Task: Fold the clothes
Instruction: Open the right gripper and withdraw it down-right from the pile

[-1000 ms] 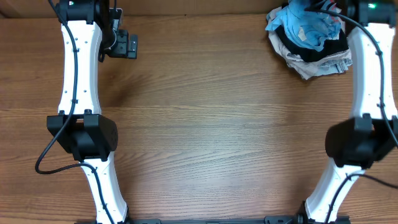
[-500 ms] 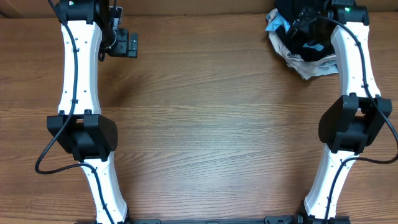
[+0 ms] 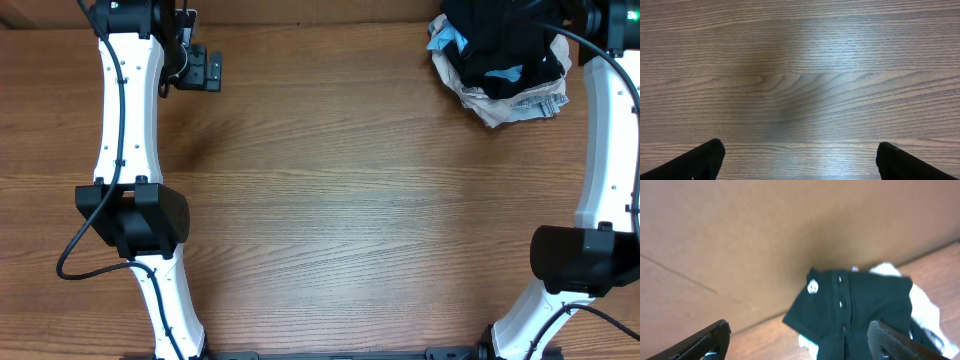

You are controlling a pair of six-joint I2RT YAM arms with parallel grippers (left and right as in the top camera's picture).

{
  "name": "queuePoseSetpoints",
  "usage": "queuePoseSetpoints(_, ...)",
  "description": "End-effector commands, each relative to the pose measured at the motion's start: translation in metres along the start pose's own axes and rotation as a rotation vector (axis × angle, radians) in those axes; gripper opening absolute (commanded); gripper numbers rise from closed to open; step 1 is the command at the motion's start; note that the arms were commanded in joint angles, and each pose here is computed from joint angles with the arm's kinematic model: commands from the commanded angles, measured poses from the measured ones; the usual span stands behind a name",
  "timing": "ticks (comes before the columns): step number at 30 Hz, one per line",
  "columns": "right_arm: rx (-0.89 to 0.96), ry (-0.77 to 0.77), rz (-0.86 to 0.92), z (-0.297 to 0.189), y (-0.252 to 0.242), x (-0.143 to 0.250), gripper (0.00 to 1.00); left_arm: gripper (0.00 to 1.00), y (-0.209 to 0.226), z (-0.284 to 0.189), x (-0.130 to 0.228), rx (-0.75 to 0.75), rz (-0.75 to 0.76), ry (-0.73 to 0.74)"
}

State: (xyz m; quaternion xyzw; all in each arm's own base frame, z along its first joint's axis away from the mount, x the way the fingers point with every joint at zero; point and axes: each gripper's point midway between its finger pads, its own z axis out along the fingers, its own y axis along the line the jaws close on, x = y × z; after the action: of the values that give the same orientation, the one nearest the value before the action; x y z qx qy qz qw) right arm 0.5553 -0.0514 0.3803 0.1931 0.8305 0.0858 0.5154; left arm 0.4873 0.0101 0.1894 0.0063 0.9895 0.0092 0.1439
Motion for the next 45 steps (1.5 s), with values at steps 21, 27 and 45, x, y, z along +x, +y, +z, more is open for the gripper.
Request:
queuePoseSetpoints(21,0.289,0.432,-0.073,0.182,-0.111,0.202,1.0,1.0,-0.005,0.001,-0.002,0.014,-0.007,-0.007)
queuePoseSetpoints(27,0.266,0.364,-0.072,0.155,-0.094,0.158,1.0,1.0,-0.005,0.001,-0.002,0.014,-0.006,-0.007)
queuePoseSetpoints(45,-0.029,-0.413,-0.055,-0.234,0.036,-0.114,1.0,1.0,-0.005,0.001,-0.002,0.014,-0.007,-0.007)
